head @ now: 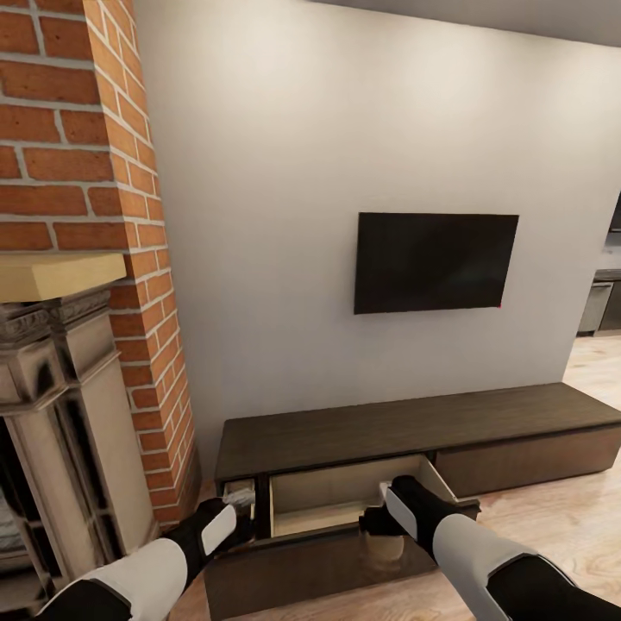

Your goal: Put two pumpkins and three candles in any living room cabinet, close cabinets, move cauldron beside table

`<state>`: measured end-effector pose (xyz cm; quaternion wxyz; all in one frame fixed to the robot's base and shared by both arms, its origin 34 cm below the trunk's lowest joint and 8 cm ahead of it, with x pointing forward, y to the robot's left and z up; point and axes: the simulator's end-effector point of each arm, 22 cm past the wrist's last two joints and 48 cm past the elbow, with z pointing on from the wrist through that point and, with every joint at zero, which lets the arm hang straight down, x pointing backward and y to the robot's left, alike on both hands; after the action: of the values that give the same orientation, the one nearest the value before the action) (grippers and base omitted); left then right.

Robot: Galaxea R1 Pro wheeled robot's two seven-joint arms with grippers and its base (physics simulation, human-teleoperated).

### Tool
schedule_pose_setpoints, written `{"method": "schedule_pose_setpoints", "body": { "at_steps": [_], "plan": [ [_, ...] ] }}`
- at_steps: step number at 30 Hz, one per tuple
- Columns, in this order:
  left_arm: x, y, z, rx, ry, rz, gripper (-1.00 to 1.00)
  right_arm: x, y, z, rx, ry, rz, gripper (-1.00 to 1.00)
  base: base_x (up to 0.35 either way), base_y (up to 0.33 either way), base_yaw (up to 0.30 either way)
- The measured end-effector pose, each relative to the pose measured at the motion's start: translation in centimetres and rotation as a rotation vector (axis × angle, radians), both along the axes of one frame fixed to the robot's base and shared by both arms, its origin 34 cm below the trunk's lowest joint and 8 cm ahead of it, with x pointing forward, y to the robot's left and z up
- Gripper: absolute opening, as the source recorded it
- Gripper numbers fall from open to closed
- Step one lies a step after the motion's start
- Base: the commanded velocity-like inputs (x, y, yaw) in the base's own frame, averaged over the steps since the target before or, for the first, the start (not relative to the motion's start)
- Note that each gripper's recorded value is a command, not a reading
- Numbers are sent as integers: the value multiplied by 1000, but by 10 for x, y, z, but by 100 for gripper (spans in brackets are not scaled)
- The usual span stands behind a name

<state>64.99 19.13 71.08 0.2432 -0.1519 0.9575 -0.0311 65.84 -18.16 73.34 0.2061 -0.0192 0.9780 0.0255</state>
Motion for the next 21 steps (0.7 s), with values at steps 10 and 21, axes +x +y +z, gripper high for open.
{"method": "schedule_pose_setpoints", "body": {
  "at_steps": [10, 21],
  "plan": [
    [35, -58, 57, -76, -71, -123, 100, 28, 15, 29, 26, -77, 18, -100, 77, -137, 0],
    [30, -75, 49, -81, -50, -143, 100, 28, 9, 25, 14, -37, 19, -100, 92, -322, 0]
  ]
}}
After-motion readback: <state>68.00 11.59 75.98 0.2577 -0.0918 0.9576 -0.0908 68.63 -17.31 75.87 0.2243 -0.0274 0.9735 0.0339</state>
